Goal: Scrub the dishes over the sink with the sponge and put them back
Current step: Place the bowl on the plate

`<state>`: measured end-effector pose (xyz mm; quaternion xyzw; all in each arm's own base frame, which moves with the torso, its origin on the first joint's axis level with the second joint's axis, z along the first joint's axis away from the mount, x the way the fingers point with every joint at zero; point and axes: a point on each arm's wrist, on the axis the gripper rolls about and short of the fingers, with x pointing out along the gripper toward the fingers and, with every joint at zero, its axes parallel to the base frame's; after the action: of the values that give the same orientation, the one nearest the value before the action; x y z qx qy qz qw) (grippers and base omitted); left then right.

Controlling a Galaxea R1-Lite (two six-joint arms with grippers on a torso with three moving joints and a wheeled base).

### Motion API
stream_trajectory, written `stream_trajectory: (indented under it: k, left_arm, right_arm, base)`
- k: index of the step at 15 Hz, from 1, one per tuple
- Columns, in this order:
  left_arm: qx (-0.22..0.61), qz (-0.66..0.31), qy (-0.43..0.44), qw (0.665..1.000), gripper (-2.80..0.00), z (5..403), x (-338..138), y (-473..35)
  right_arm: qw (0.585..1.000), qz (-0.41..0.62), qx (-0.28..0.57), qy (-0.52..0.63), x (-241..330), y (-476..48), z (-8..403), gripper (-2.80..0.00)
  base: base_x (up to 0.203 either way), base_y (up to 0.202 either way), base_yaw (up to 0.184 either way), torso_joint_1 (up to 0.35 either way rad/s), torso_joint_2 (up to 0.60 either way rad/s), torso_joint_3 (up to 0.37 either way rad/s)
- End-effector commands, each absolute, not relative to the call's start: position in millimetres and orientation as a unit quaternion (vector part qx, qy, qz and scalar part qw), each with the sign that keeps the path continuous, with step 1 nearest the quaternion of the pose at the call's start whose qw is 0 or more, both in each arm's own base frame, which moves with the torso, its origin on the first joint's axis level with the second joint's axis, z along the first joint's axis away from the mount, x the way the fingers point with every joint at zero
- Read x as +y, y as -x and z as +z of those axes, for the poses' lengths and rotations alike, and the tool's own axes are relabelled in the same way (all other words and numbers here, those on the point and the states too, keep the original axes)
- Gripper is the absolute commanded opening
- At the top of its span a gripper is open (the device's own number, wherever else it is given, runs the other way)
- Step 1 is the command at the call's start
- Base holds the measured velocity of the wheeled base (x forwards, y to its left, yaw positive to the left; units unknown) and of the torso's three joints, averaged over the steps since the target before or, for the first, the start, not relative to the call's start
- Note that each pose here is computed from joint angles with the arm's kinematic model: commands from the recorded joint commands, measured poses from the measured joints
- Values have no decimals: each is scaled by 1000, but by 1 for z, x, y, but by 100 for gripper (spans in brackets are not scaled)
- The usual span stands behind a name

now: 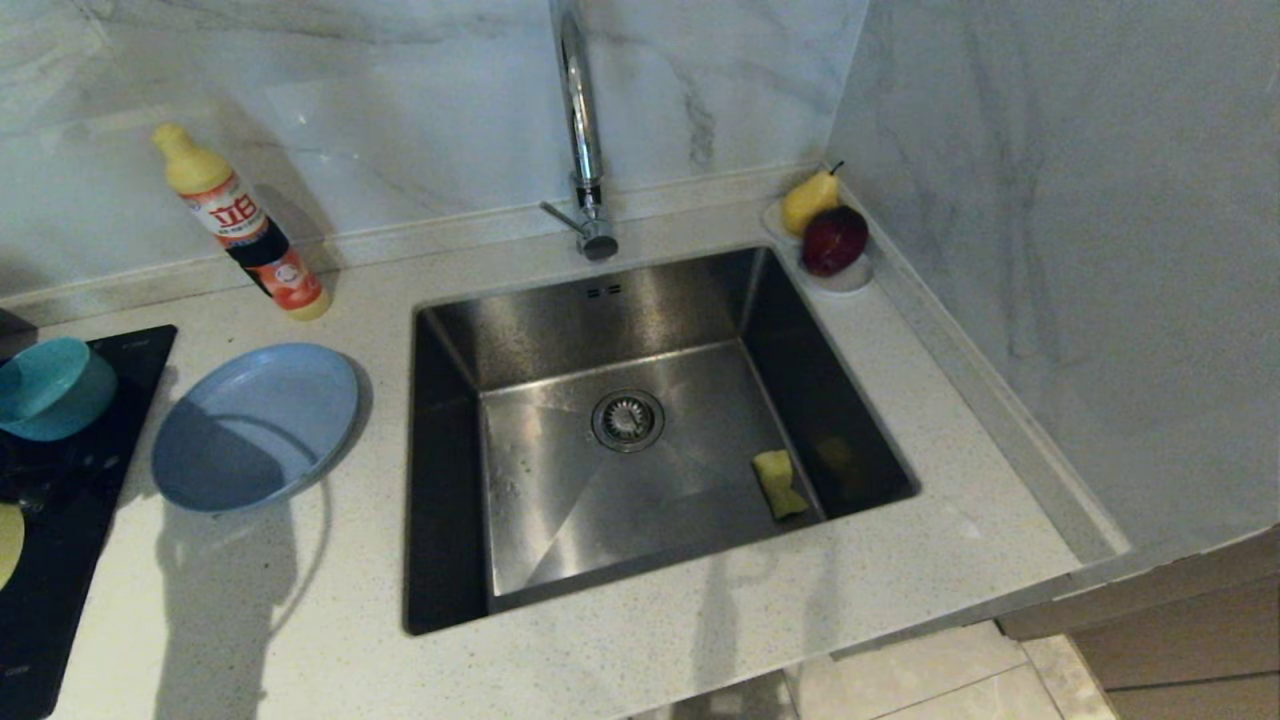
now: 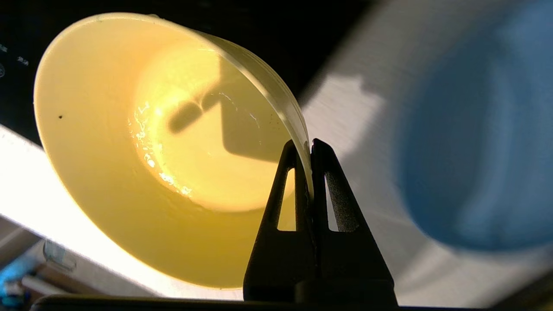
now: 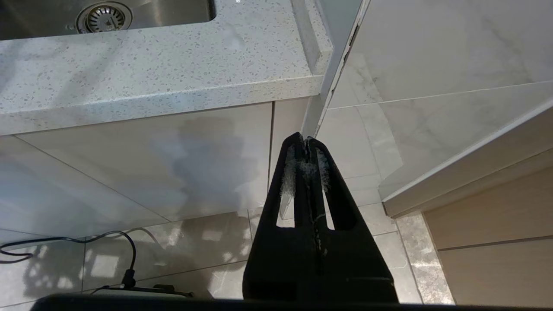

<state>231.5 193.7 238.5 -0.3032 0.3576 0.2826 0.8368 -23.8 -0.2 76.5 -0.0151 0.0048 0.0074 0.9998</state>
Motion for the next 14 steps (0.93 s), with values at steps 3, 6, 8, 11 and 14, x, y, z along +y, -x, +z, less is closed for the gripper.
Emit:
stream_trajectory:
  k: [3,6,8,11,14]
  left_arm:
    - [349,218,277,868,-280,287,137,-230]
    - [355,198,262,875,-280,292,97,-254]
    - [368,199,248,874,-280,283,72,-279]
    - [378,213,231,871,-280,264,53,-312]
    - [373,228,220,872,-280,248,52,-335]
  right_arm:
    - [1000,8,4,15,0,24,76,-280]
    - [1000,8,4,15,0,24,76,-280]
    - [1000,8,4,15,0,24,76,-280]
    - [1000,8,4,15,0,24,76,-280]
    - [1000,8,4,15,0,24,76,-280]
  base:
    - [0,0,0,0,0,0]
    - [0,0,0,0,0,0]
    - [0,0,0,0,0,0]
    - [0,0,0,0,0,0]
    - [0,0,0,0,0,0]
